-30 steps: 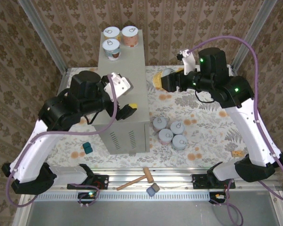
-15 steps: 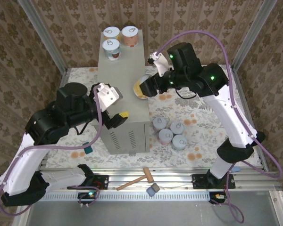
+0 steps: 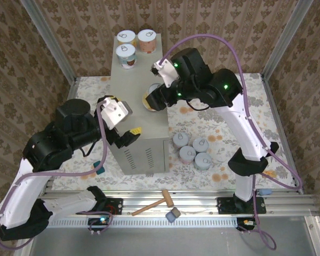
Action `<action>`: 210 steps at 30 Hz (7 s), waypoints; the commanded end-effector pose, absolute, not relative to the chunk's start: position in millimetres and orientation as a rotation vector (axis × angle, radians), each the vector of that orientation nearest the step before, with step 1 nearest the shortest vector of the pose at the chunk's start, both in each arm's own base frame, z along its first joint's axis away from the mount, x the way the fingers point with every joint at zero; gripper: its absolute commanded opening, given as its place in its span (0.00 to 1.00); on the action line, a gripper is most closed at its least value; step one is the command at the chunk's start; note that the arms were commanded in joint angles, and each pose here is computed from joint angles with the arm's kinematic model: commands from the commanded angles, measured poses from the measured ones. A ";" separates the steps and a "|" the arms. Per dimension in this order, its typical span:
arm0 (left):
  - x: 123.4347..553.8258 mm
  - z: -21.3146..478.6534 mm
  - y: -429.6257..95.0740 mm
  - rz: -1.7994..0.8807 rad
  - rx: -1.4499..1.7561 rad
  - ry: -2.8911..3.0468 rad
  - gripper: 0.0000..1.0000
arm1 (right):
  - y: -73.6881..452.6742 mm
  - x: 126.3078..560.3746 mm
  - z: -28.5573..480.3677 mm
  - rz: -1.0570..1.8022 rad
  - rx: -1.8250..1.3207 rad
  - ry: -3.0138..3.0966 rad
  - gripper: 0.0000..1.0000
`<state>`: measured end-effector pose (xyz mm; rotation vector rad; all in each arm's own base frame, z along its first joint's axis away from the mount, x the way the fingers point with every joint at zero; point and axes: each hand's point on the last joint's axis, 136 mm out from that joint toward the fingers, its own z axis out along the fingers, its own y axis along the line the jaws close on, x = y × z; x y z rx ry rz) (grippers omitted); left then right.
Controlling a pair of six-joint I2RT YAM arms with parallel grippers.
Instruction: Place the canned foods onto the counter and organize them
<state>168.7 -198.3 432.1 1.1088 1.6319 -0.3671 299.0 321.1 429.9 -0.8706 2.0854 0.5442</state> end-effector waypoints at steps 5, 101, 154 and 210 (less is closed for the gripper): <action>170.6 438.9 -193.1 -0.345 1.084 1.590 1.00 | 325.5 305.5 431.1 0.437 -0.878 2.048 0.78; 193.5 439.5 -196.2 -0.398 0.996 1.583 1.00 | 317.1 434.9 410.9 0.448 -0.514 1.792 0.73; 191.3 444.5 -190.5 -0.402 0.969 1.564 1.00 | 327.2 501.4 396.5 0.380 -0.508 1.793 0.74; 195.0 441.5 -191.1 -0.393 0.967 1.573 1.00 | 322.5 499.9 401.5 0.403 -0.506 1.795 0.98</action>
